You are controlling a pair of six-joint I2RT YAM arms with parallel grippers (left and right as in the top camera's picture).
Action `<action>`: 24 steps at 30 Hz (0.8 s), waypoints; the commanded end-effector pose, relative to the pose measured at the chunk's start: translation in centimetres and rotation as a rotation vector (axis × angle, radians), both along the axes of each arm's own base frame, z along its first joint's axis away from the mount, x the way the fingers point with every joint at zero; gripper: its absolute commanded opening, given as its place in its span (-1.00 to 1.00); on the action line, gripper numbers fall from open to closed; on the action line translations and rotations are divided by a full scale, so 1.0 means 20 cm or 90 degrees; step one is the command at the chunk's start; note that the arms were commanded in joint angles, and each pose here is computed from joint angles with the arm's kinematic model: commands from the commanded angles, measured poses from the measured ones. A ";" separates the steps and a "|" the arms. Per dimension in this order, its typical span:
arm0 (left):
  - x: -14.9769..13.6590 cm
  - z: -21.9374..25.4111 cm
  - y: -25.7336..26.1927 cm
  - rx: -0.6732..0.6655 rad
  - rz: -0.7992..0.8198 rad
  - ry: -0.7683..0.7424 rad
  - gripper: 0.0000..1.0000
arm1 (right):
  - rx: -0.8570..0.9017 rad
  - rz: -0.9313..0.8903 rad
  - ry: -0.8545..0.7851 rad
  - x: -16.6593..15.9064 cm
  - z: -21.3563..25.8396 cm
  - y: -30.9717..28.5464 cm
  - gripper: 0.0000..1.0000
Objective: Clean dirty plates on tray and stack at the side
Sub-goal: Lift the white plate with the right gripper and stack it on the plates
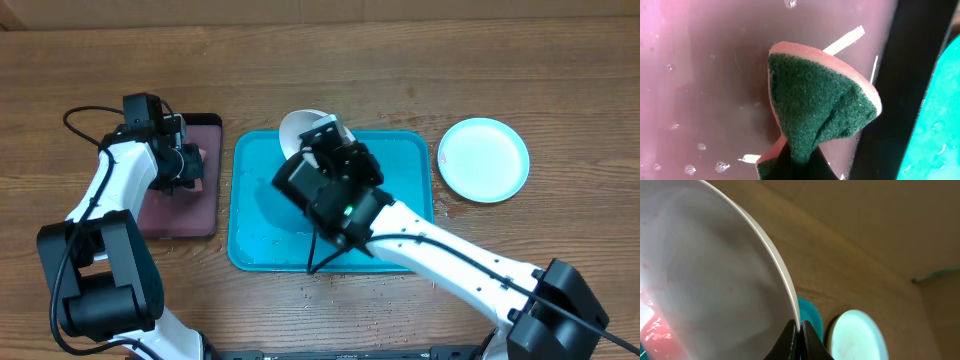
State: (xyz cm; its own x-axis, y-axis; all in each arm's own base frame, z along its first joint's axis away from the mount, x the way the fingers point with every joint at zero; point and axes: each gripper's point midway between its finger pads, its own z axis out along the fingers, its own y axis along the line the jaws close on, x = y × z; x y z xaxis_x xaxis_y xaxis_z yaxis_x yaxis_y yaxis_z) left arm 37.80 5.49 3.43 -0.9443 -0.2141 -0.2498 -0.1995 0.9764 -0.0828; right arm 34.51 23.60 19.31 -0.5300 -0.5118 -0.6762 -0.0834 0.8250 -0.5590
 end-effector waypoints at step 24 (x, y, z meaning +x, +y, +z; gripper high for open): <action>0.01 0.00 0.06 0.085 -0.023 0.005 0.42 | -0.063 -0.031 -0.141 -0.02 0.31 0.00 -0.92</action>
